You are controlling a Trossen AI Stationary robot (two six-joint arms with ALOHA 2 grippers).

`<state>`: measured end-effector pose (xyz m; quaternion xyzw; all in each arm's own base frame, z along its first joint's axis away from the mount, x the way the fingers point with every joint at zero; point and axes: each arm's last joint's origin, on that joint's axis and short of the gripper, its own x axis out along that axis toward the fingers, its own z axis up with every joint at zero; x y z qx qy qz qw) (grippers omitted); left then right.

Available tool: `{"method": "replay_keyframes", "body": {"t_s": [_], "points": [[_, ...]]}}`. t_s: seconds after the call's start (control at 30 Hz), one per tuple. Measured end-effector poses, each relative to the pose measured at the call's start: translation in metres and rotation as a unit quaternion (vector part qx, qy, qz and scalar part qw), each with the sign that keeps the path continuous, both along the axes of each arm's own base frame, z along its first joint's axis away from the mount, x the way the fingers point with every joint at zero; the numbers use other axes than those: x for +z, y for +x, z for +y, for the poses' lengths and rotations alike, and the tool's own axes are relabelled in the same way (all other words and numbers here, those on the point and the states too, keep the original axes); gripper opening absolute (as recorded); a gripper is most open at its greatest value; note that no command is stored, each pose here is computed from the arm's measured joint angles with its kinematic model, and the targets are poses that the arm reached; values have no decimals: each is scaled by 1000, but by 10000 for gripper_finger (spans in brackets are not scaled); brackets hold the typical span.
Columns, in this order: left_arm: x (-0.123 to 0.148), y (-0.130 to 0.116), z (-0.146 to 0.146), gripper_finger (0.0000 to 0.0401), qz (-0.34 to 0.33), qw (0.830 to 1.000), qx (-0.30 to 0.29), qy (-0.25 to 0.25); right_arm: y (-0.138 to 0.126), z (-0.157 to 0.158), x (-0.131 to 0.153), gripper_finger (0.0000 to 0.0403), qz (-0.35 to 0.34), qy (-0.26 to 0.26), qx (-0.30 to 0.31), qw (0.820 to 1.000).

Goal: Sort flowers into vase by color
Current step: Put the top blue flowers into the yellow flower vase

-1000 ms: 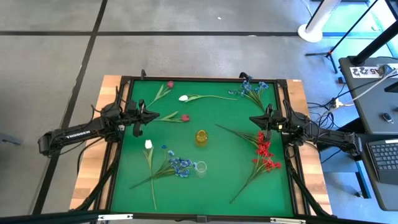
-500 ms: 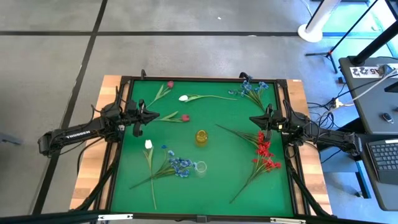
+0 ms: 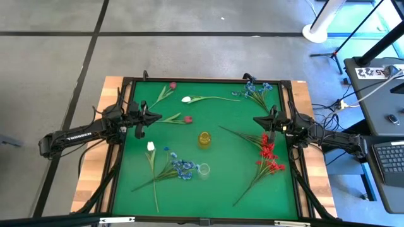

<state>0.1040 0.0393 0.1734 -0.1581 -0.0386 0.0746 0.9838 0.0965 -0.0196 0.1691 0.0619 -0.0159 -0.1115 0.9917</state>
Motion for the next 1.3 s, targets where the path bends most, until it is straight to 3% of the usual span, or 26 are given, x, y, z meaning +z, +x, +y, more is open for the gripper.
{"method": "replay_keyframes", "body": {"t_s": [0.23,0.33,0.5,0.73,0.87,1.07,1.3], "points": [[0,0,0,0,0,1000,0,0,0,0,1,1,-5,-2,-8,1000],[0,0,0,0,0,1000,0,0,-1,-3,9,1,-46,-4,-48,998],[0,0,0,0,0,1000,0,0,-3,-2,26,1,-58,-8,-40,997],[0,0,0,0,0,1000,0,0,-2,-7,74,1,55,7,-120,991],[0,0,0,0,0,1000,0,0,5,-13,90,1,171,24,-210,962],[0,0,0,0,0,1000,0,0,24,-22,93,7,276,21,-309,910],[0,0,0,0,0,1000,0,0,46,-43,71,99,378,21,-341,860]]}}
